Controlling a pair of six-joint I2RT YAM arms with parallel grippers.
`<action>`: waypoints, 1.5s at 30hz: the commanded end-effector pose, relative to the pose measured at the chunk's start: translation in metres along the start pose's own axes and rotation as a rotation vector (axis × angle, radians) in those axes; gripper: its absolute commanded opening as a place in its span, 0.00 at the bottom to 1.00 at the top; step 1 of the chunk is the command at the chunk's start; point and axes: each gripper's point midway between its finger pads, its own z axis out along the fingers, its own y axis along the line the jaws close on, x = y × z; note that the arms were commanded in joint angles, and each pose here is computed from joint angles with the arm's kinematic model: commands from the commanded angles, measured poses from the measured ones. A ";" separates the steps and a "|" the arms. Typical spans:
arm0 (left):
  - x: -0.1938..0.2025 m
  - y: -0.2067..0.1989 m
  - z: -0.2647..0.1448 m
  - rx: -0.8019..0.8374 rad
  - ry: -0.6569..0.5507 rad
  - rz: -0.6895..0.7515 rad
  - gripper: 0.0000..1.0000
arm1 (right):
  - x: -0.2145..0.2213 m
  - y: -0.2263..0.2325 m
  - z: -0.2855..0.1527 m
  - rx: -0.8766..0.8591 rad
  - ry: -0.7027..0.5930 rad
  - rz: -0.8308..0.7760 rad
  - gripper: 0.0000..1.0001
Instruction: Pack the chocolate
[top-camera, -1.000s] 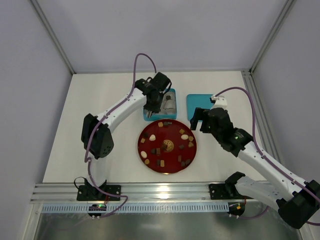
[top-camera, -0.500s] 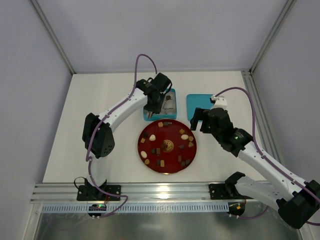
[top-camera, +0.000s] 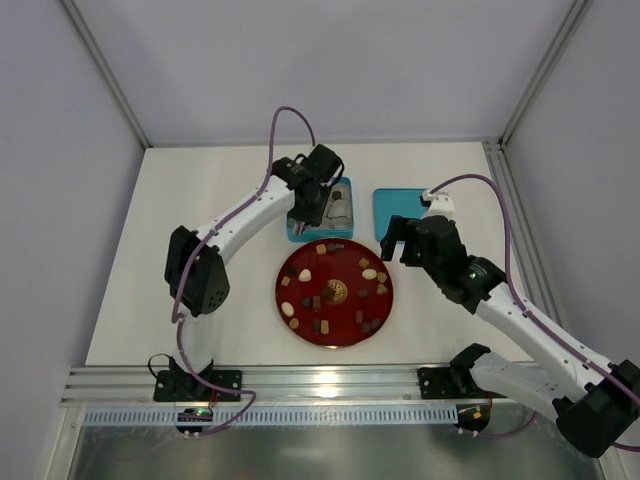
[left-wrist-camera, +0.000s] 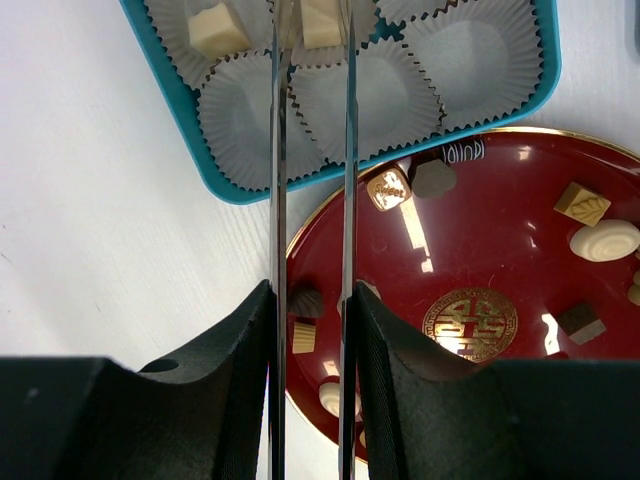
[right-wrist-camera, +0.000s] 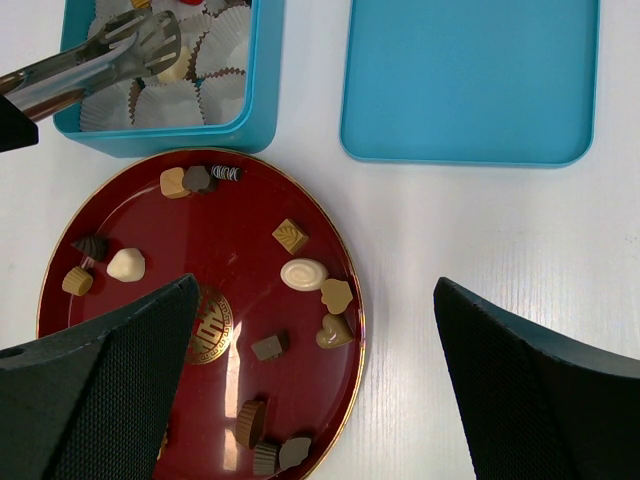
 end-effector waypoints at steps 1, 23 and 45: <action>-0.025 0.003 -0.018 0.014 -0.086 -0.015 0.36 | -0.020 0.003 -0.004 -0.004 -0.058 0.015 1.00; 0.002 -0.023 -0.090 0.125 -0.134 0.016 0.36 | -0.028 0.005 -0.006 -0.005 -0.073 0.014 1.00; 0.132 -0.121 -0.131 0.320 -0.004 0.222 0.39 | -0.033 0.001 -0.011 0.012 -0.083 0.014 1.00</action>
